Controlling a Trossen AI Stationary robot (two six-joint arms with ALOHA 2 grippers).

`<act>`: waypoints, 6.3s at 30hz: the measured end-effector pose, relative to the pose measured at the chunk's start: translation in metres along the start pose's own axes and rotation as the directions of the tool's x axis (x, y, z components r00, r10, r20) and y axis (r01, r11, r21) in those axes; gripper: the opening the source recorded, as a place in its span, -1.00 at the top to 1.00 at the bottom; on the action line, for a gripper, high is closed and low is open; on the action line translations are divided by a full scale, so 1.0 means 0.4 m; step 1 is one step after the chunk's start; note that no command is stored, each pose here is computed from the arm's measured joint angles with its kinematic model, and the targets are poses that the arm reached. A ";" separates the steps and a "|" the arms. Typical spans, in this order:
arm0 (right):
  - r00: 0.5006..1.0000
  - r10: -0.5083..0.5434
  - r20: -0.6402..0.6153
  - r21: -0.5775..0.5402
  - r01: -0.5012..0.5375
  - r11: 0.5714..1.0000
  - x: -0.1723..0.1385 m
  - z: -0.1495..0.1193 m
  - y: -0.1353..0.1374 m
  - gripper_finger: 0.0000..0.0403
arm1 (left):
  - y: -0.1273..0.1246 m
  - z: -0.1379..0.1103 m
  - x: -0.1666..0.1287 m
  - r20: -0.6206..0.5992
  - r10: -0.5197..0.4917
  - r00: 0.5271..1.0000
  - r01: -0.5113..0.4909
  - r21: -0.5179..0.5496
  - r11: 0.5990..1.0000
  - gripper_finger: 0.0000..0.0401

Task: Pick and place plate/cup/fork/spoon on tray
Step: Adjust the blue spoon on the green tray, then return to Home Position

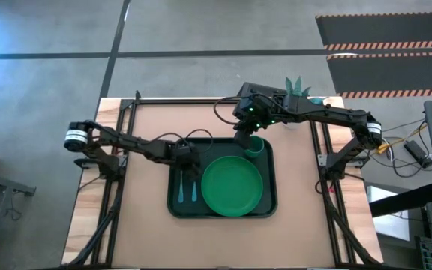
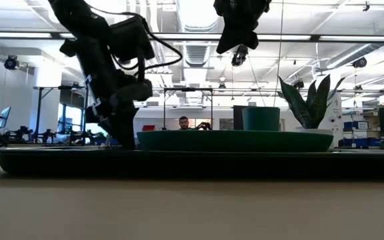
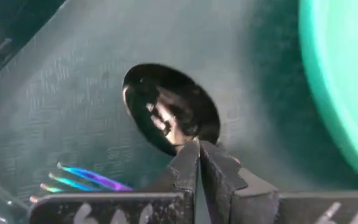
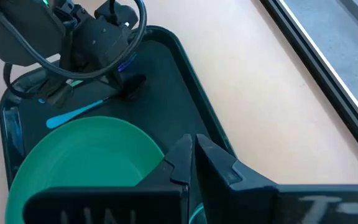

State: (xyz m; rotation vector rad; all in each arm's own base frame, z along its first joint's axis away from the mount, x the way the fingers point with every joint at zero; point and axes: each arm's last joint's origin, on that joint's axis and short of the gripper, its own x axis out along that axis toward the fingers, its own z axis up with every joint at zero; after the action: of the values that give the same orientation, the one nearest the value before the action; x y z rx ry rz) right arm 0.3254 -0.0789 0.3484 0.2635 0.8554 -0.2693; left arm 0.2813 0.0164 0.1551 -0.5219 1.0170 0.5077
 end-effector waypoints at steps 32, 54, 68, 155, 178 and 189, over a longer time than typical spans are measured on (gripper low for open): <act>0.946 0.085 0.313 -0.080 -0.063 0.995 -0.144 0.045 0.024 0.96 | 0.145 -0.044 -0.520 0.609 0.016 0.793 0.095 -0.149 0.984 1.00; 0.920 0.308 0.241 -0.447 -0.177 0.877 -0.353 -0.066 0.022 0.96 | 0.183 -0.106 -0.548 0.505 -0.104 0.857 -0.035 0.258 0.965 1.00; 0.892 0.359 0.273 -0.436 -0.218 0.873 -0.409 -0.201 0.004 0.96 | 0.234 -0.165 -0.612 0.564 -0.229 0.793 0.055 0.308 0.950 1.00; 0.719 0.150 0.678 -0.272 0.056 0.961 -0.006 -0.738 -0.113 0.96 | 0.243 -0.308 -0.186 0.624 -0.525 0.579 0.306 0.430 0.849 1.00; 0.692 0.337 0.639 -0.389 -0.088 0.917 -0.044 -0.740 -0.093 0.96 | 0.229 -0.295 -0.220 0.582 -0.625 0.520 0.372 0.505 0.779 1.00; 0.736 0.357 0.575 -0.444 -0.086 0.892 -0.084 -0.742 -0.091 0.96 | 0.238 -0.312 -0.211 0.544 -0.629 0.556 0.382 0.505 0.774 1.00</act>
State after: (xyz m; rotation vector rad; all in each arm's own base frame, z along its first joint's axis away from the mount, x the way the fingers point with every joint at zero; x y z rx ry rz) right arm 0.0834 -0.0096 0.1838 -0.1112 0.1608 0.0573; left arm 0.1041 -0.0009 0.1604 -0.2552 0.1615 -0.0401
